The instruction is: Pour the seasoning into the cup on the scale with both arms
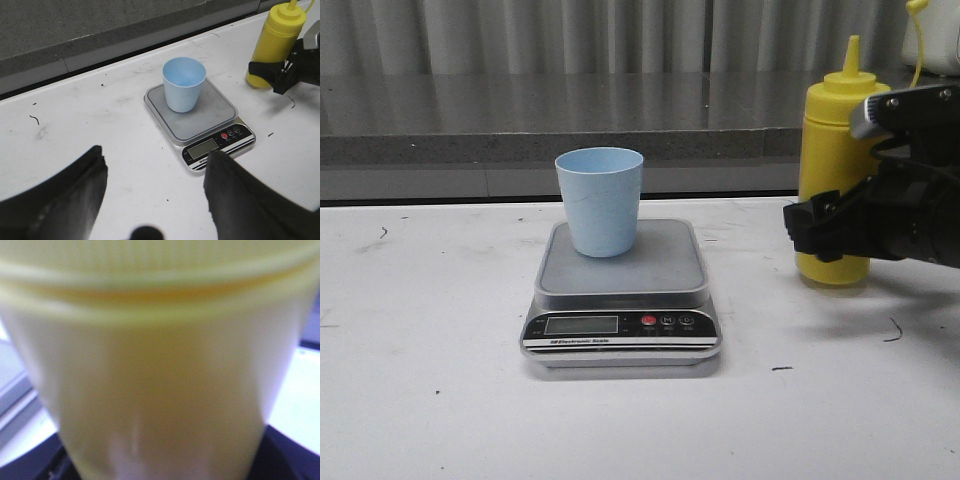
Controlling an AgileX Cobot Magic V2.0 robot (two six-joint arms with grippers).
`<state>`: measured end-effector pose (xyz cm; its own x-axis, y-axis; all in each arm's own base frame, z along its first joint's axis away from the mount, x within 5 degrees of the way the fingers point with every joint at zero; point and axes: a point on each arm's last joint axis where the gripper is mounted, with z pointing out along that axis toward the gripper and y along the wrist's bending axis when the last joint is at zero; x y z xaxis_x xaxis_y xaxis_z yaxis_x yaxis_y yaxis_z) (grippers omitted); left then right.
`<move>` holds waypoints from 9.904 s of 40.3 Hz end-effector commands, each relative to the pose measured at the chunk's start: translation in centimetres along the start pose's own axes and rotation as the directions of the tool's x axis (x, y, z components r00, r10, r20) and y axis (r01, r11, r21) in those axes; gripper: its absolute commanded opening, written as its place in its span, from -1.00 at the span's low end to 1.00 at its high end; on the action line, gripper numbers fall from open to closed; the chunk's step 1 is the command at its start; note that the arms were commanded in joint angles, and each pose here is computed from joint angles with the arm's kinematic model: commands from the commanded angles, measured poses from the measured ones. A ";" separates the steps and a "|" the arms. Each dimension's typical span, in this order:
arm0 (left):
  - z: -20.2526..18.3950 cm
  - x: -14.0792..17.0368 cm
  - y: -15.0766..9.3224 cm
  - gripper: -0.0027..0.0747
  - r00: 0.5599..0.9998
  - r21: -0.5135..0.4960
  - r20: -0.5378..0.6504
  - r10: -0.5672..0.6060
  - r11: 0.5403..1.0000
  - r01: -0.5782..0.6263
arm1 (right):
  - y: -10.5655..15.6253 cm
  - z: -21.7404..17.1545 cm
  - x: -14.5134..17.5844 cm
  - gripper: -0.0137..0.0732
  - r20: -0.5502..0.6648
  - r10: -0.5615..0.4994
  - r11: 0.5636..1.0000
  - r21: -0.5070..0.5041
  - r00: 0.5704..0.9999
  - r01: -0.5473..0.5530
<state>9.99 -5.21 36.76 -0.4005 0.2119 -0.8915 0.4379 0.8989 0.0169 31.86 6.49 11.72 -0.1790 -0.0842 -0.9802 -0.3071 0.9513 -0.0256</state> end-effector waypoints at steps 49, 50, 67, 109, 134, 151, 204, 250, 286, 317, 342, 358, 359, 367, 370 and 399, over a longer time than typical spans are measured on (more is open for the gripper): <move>-0.5 -1.3 -0.2 0.16 0.995 0.019 0.101 -0.004 1.000 0.003 | 1.5 -10.5 -7.6 0.69 0.018 0.080 0.996 0.024 0.997 -0.081; -0.5 -1.3 -0.2 0.16 0.995 0.019 0.101 -0.004 1.000 0.003 | 1.6 -11.2 -8.2 0.69 0.018 0.084 0.996 0.026 0.996 -0.084; -0.5 -1.3 -0.2 0.16 0.995 0.019 0.101 -0.004 1.000 0.003 | 2.9 -22.7 -15.7 0.45 -0.155 0.030 0.999 0.020 0.987 -0.027; -0.5 -1.3 -0.2 0.16 0.995 0.019 0.101 -0.004 1.000 0.003 | 2.8 -29.3 -15.3 0.44 -0.138 0.038 0.999 0.027 0.990 -0.035; -0.5 -1.4 -0.2 0.16 0.994 0.021 0.112 -0.005 1.000 0.002 | 2.6 -29.3 -15.3 0.43 -0.137 -0.045 0.998 0.043 0.990 0.052; -0.5 -1.5 -0.2 0.14 0.993 0.022 0.118 -0.005 1.000 0.002 | 2.4 -29.3 -15.5 -0.80 -0.114 -0.066 0.996 0.055 0.991 0.072; -1.3 5.6 2.4 -0.98 0.918 -0.192 0.336 -0.211 0.939 0.286 | 2.5 -29.2 -15.7 -0.95 -0.094 -0.067 0.996 0.055 0.993 0.072; 1.3 16.6 2.4 -0.98 0.764 -0.284 0.639 -0.090 0.895 0.343 | 2.5 -29.2 -15.7 -0.95 -0.094 -0.067 0.996 0.055 0.993 0.072; 1.3 16.6 2.4 -0.98 0.786 -0.331 0.618 -0.019 0.900 0.282 | 2.5 -29.2 -15.7 -0.95 -0.094 -0.067 0.996 0.055 0.993 0.072; 1.3 16.6 2.4 -0.98 0.786 -0.331 0.618 -0.019 0.900 0.282 | 2.3 -30.1 -12.2 -0.95 -0.033 0.013 0.990 0.141 0.999 -0.008; 1.3 16.6 2.4 -0.98 0.786 -0.331 0.618 -0.019 0.900 0.282 | 1.8 -28.4 -3.7 -0.95 0.310 -0.004 0.957 0.276 0.951 -0.086; 1.3 16.6 2.4 -0.98 0.786 -0.331 0.618 -0.019 0.900 0.282 | 1.8 -28.3 -3.6 -0.95 0.295 0.019 0.957 0.270 0.955 -0.103; 1.3 16.6 2.4 -0.98 0.786 -0.331 0.618 -0.019 0.900 0.282 | 1.8 -28.3 -3.6 -0.95 0.295 0.019 0.957 0.270 0.955 -0.103; 1.3 16.6 2.4 -0.98 0.786 -0.331 0.618 -0.019 0.900 0.282 | 1.8 -28.3 -3.6 -0.95 0.296 0.019 0.957 0.270 0.955 -0.103; 1.3 16.6 2.4 -0.98 0.786 -0.331 0.618 -0.019 0.900 0.282 | 1.8 -28.3 -3.6 -0.95 0.296 0.019 0.957 0.270 0.955 -0.103; 1.3 16.6 2.4 -0.98 0.786 -0.331 0.618 -0.019 0.900 0.282 | 1.8 -28.3 -3.6 -0.95 0.294 0.019 0.957 0.270 0.955 -0.103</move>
<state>5.63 0.01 21.07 0.0820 -0.0867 -0.9929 0.0062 0.9962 -0.0864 5.68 0.15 19.82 -0.0025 0.0239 -0.9997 -0.0261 0.9994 0.0240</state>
